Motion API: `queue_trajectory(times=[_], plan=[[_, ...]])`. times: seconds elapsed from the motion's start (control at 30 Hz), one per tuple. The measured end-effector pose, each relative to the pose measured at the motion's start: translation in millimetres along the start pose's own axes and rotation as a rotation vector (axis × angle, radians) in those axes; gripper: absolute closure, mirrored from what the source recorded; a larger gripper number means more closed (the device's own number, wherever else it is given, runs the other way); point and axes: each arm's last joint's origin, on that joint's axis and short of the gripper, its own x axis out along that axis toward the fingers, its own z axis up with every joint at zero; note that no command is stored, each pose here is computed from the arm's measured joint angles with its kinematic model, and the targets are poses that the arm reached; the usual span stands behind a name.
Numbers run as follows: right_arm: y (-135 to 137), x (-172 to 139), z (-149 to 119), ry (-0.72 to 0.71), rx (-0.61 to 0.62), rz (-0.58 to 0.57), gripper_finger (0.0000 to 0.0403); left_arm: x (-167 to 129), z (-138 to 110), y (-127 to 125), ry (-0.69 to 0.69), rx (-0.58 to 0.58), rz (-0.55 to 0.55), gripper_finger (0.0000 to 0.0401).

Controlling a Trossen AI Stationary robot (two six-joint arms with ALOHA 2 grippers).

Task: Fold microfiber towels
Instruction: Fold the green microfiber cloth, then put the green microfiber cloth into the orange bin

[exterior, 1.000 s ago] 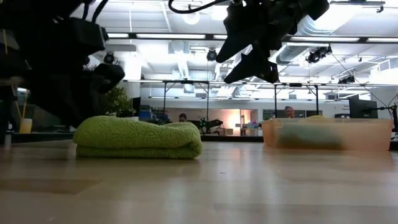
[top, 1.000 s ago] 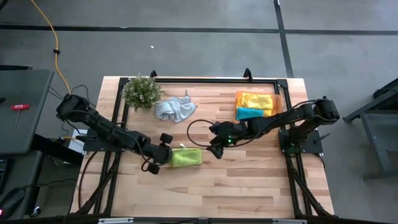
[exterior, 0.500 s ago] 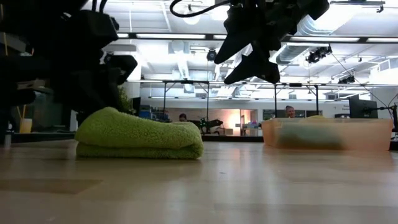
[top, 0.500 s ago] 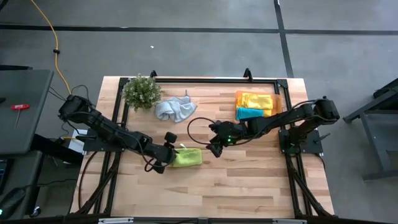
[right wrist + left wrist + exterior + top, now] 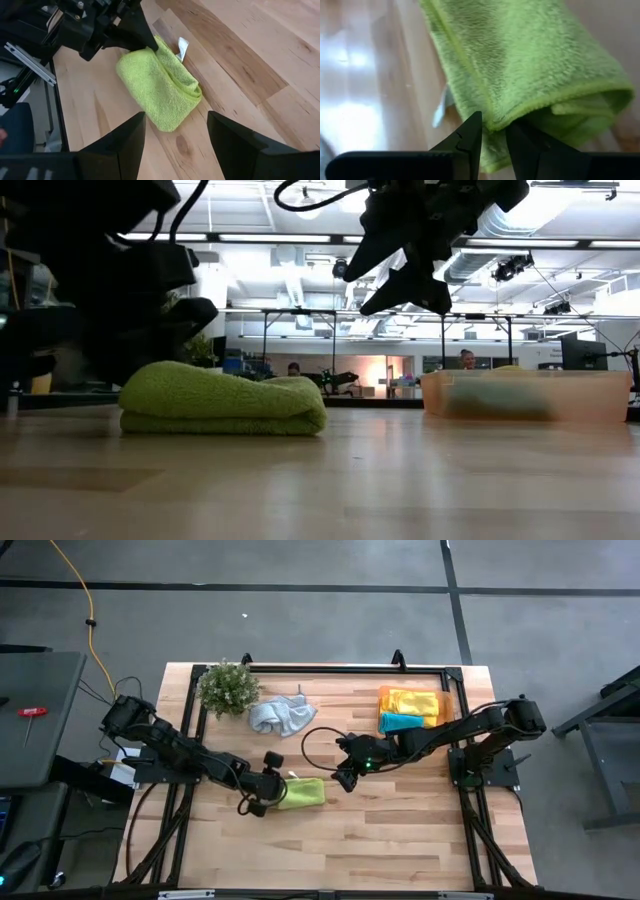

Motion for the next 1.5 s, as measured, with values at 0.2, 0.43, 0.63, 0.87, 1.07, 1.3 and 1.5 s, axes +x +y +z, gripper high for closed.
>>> queue_trajectory(times=[0.2,0.43,0.63,0.87,1.07,1.3,1.5], plan=[[0.0,0.0,0.0,0.000,0.000,0.000,0.0197,-0.3,0.0,2.6,0.013,0.006,0.103,0.0327],[0.0,0.0,0.0,0.000,0.000,0.000,0.0197,-6.1,2.6,1.2,-0.013,0.010,0.107,0.0327],[0.0,0.0,-0.1,0.001,0.000,0.000,0.0197,-18.5,7.5,-3.7,-0.059,0.033,0.118,0.0327],[0.2,0.0,0.1,-0.001,-0.004,0.001,0.0197,-46.3,9.8,6.4,-0.105,-0.040,0.233,0.0327],[1.2,0.0,1.9,-0.031,-0.009,-0.001,0.0197,-51.3,23.3,2.2,-0.272,-0.233,-0.007,0.0327],[0.5,-0.1,4.0,-0.047,-0.023,-0.003,0.0197,-17.7,24.1,-10.6,-0.238,-0.297,-0.054,0.0327],[0.6,0.0,3.7,-0.039,-0.027,0.003,0.0197,1.7,14.1,-16.9,-0.138,-0.294,-0.041,0.0327]])
